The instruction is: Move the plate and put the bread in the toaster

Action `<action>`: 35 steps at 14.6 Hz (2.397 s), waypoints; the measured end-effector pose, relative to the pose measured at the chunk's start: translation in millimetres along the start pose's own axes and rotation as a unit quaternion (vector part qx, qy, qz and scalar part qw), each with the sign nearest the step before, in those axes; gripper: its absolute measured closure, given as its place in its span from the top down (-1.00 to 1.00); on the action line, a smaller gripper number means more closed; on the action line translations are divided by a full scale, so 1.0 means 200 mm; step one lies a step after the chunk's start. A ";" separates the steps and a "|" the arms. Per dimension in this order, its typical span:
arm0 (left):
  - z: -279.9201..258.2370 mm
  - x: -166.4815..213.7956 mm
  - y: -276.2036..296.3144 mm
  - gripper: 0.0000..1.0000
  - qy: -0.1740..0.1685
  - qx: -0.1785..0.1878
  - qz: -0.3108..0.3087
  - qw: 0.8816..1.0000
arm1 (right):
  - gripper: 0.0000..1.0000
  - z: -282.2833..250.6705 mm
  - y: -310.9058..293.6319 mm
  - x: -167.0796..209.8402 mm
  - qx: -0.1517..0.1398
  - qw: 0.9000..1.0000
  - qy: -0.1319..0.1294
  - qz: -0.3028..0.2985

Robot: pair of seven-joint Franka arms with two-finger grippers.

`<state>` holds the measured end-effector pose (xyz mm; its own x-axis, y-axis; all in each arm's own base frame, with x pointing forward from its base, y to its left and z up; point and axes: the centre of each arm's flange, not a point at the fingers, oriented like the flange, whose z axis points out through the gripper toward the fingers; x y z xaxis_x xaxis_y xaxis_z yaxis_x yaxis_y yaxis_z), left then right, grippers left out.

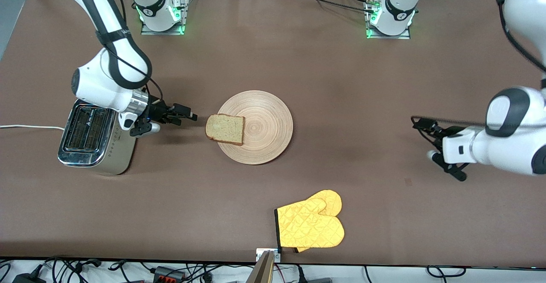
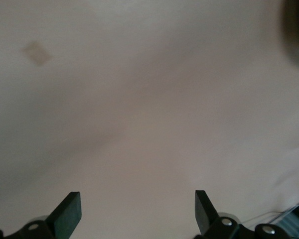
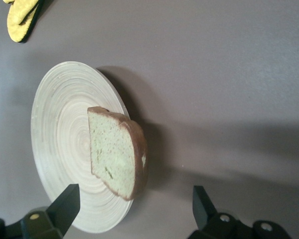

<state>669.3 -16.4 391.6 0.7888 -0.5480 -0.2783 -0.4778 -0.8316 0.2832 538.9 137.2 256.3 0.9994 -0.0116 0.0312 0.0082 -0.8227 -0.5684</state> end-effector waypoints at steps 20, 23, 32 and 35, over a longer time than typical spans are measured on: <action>-0.85 -0.66 0.72 1.00 0.150 0.143 -0.216 0.954 | -0.07 0.43 0.07 -0.11 0.069 0.992 0.067 0.081; -0.83 -0.70 0.79 1.00 0.156 0.139 -0.251 0.945 | -0.37 0.43 0.06 -0.11 0.070 0.992 0.068 0.082; -0.79 -0.69 0.76 1.00 0.152 0.136 -0.263 0.943 | -0.79 0.25 0.00 0.05 0.071 0.989 0.105 0.070; -0.78 -0.69 0.75 1.00 0.149 0.135 -0.267 0.942 | -0.80 0.07 -0.08 0.21 0.025 0.994 0.096 0.048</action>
<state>549.6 -51.4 615.6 0.9991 -0.0284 -0.0325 -0.0309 -0.9964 -0.0789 581.8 157.8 254.4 0.9714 -0.2004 0.1275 -0.0805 -0.7828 -0.6170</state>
